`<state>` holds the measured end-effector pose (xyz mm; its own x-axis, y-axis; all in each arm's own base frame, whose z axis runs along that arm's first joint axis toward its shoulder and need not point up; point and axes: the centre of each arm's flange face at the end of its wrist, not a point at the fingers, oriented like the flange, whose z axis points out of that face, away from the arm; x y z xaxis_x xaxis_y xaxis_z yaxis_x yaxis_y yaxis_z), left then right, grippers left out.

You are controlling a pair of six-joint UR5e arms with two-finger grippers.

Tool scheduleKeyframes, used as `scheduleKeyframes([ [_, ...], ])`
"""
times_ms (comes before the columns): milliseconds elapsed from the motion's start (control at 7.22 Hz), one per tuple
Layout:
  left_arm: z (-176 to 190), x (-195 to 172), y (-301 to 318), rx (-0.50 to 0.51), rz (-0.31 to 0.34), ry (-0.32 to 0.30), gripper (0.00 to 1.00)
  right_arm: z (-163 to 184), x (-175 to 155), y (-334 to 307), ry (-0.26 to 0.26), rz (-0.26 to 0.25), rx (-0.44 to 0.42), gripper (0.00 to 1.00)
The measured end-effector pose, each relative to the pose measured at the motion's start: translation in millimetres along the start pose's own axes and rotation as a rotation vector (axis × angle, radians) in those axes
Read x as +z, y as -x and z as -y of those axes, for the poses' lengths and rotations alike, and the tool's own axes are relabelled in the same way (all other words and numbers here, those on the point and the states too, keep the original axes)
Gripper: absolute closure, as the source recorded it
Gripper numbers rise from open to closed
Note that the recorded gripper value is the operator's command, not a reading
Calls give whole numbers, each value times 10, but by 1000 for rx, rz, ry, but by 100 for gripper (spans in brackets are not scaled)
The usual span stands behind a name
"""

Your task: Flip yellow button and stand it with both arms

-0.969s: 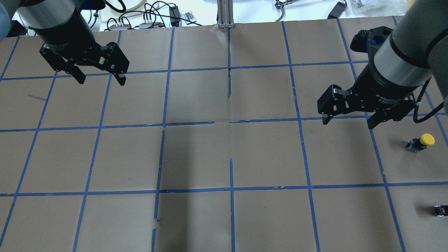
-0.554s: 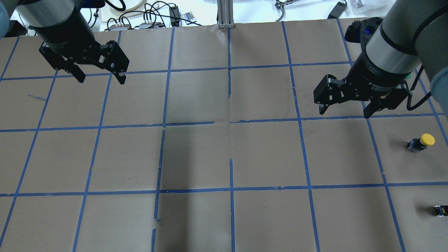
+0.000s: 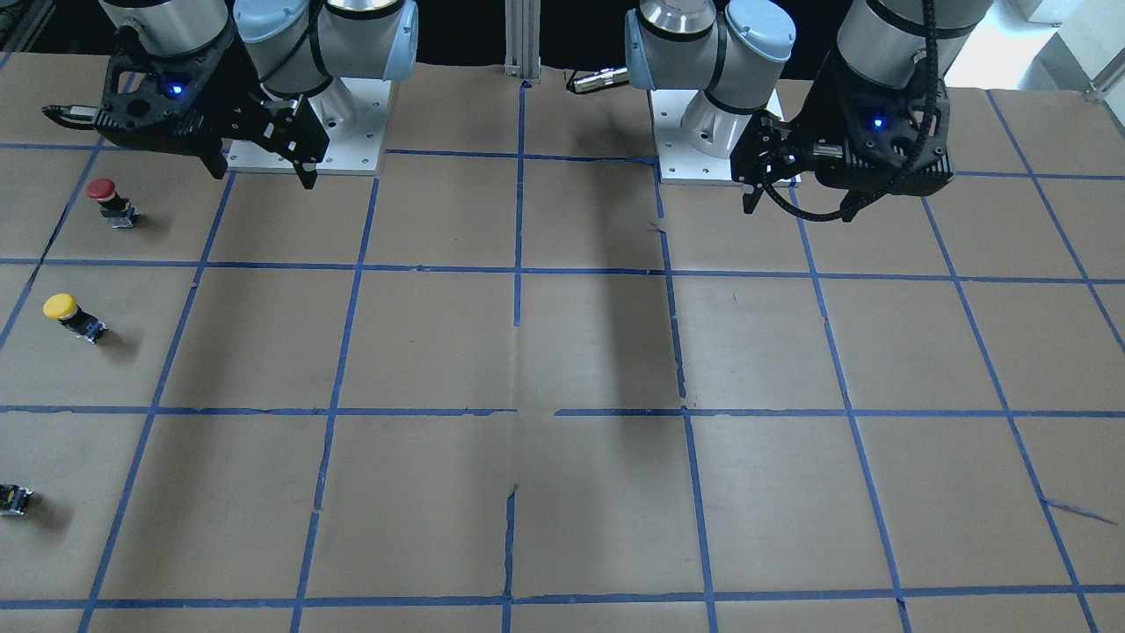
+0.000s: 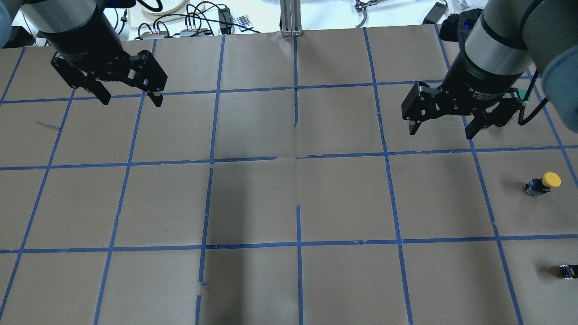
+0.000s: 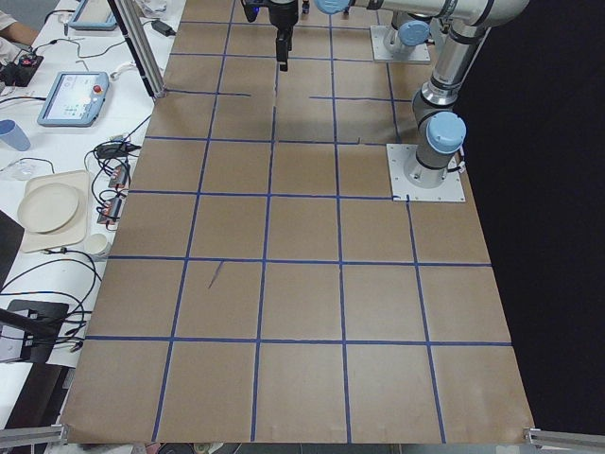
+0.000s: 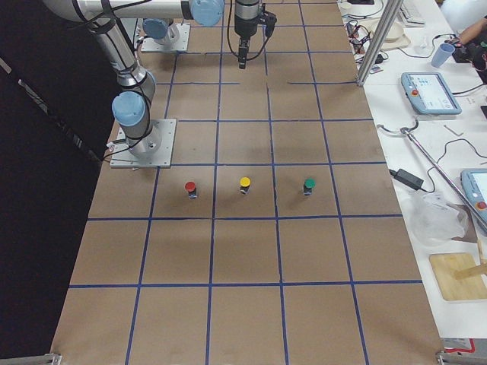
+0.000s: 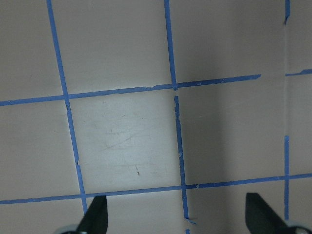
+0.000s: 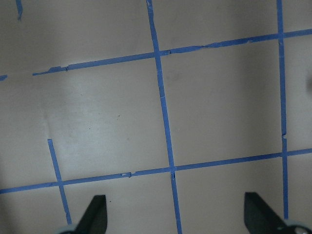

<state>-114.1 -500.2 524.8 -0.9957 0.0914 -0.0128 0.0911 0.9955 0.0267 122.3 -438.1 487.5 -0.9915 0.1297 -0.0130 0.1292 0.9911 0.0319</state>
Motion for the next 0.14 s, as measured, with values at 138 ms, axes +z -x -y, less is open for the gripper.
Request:
scheduleKeyframes([
  [138, 5, 1, -2, 0, -2, -1, 1, -2, -2, 0, -1, 1, 0, 0],
])
